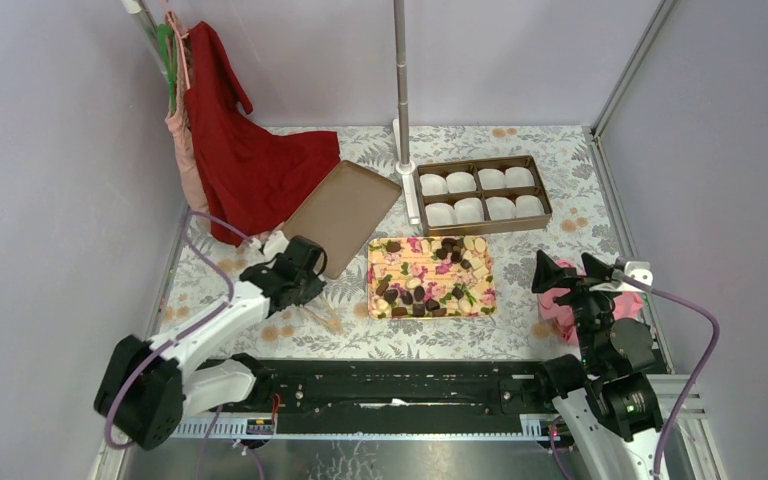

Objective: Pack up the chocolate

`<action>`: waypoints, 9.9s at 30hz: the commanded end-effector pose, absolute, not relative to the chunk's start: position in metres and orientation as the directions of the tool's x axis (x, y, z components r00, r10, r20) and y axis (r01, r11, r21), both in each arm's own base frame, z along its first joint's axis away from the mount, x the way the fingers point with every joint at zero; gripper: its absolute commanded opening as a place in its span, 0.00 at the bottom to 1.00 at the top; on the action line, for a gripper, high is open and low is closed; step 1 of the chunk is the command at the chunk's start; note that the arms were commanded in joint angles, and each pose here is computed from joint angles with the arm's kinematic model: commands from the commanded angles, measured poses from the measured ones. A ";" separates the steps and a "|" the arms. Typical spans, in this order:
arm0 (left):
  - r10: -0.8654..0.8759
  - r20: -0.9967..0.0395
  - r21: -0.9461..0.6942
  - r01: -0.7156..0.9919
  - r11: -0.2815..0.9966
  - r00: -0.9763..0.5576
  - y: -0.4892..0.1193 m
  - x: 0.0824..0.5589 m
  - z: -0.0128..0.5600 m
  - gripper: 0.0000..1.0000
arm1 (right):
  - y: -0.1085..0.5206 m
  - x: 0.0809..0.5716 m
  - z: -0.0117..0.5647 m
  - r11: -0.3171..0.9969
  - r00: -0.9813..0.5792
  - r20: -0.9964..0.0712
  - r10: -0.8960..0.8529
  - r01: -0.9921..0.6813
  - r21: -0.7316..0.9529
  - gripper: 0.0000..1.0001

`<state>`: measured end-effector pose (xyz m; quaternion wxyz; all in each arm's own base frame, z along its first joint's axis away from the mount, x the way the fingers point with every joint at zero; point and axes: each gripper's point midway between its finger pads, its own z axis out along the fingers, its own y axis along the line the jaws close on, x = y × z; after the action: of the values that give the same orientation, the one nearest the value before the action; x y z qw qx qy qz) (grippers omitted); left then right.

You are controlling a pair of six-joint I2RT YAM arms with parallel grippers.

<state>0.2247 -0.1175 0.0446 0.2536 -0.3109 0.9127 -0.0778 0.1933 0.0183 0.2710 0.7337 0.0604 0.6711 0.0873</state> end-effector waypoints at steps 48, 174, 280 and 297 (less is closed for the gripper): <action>-0.686 -0.539 -0.821 0.486 0.298 -0.489 -0.255 0.293 0.301 0.00 | 0.219 0.253 0.236 0.293 -0.601 -0.525 0.603 -0.445 0.846 1.00; -0.623 -0.300 -0.921 0.048 0.388 -0.722 -0.346 0.306 0.214 0.40 | 0.265 0.269 0.207 0.750 -0.411 -0.910 -0.048 -0.617 0.238 0.32; -0.737 -0.277 -0.915 -0.067 0.399 -0.616 -0.295 0.304 0.186 0.63 | 0.247 0.240 0.216 0.722 -0.414 -0.884 -0.216 -0.678 0.141 0.42; -0.455 -0.787 -0.501 0.001 0.865 -0.417 -0.191 0.302 0.231 0.96 | 0.177 0.249 0.169 0.874 -0.602 -0.683 -0.414 -0.473 -0.113 0.45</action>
<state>0.2995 -0.2323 0.2178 0.4673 -0.1902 0.7964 -0.3333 0.2413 0.2006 0.1615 0.3724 -0.2638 0.8833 0.1074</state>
